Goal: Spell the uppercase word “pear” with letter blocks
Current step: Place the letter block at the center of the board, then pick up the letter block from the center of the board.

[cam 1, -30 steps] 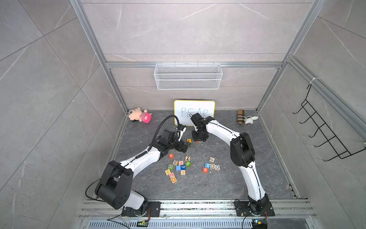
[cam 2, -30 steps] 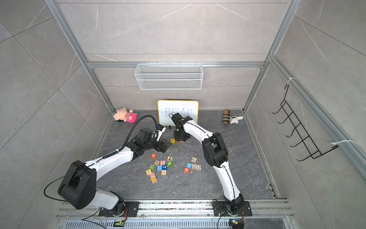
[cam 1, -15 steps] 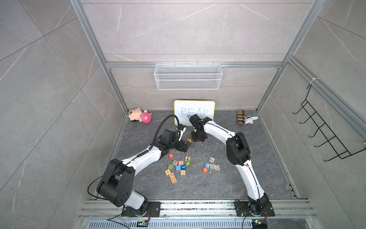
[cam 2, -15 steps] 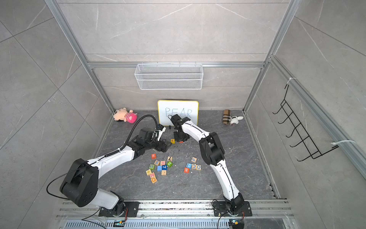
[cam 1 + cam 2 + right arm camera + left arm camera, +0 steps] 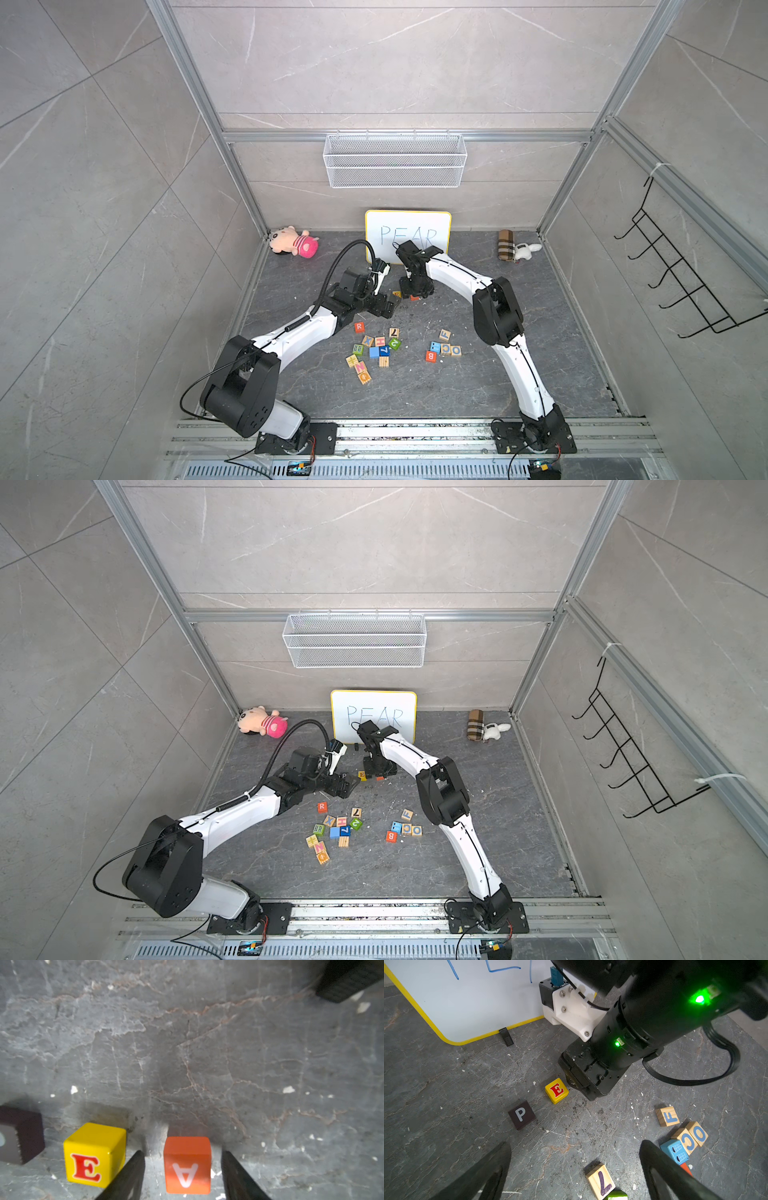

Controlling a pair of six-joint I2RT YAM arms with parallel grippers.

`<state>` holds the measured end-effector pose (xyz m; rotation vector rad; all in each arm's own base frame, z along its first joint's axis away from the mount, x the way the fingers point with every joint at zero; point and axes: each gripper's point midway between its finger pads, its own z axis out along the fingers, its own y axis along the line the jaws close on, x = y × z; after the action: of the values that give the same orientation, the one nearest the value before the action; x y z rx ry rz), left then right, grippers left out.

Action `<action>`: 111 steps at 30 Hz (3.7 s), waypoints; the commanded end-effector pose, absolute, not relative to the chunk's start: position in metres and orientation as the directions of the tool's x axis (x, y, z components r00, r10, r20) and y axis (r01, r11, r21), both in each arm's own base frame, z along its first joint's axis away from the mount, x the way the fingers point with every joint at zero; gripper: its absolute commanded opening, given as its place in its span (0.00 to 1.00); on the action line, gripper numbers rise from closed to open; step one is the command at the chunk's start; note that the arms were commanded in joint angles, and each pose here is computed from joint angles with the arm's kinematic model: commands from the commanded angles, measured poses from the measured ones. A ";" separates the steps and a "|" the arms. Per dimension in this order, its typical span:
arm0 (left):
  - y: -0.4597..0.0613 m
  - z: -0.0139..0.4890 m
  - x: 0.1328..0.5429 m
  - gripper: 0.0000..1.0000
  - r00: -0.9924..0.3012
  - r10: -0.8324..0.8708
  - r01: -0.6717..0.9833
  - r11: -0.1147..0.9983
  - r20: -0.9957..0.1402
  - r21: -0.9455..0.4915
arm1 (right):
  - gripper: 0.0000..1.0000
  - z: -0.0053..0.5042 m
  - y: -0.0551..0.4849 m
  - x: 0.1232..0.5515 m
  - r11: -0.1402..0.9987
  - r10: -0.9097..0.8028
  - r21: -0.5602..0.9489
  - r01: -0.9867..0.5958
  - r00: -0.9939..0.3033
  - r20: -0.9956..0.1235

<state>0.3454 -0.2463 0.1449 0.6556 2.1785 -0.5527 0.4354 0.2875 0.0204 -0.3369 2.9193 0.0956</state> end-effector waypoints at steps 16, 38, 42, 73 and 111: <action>-0.247 0.170 0.349 0.99 -0.515 0.244 0.623 0.765 -0.822 -0.164 | 0.69 0.026 0.253 0.426 0.978 -0.201 -0.095 -0.185 -0.959 -0.201; -0.245 0.170 0.347 0.99 -0.513 0.246 0.621 0.768 -0.822 -0.158 | 0.68 0.037 0.204 0.442 0.984 -0.152 -0.131 -0.124 -0.961 -0.231; -0.246 0.172 0.347 0.99 -0.513 0.242 0.621 0.767 -0.823 -0.162 | 0.69 0.037 0.199 0.450 0.986 -0.135 -0.127 -0.107 -0.961 -0.240; -0.251 0.175 0.349 1.00 -0.491 0.263 0.650 0.746 -0.831 -0.148 | 0.74 0.061 0.232 0.448 0.963 0.256 0.140 0.230 -0.945 -0.206; -0.246 0.170 0.339 1.00 -0.485 0.270 0.656 0.741 -0.832 -0.142 | 0.65 0.020 0.255 0.459 0.911 0.411 0.037 0.411 -0.896 -0.170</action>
<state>0.3389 -0.2450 0.1537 0.6806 2.1450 -0.5597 0.4549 0.2568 0.0260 0.5989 2.9129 0.0185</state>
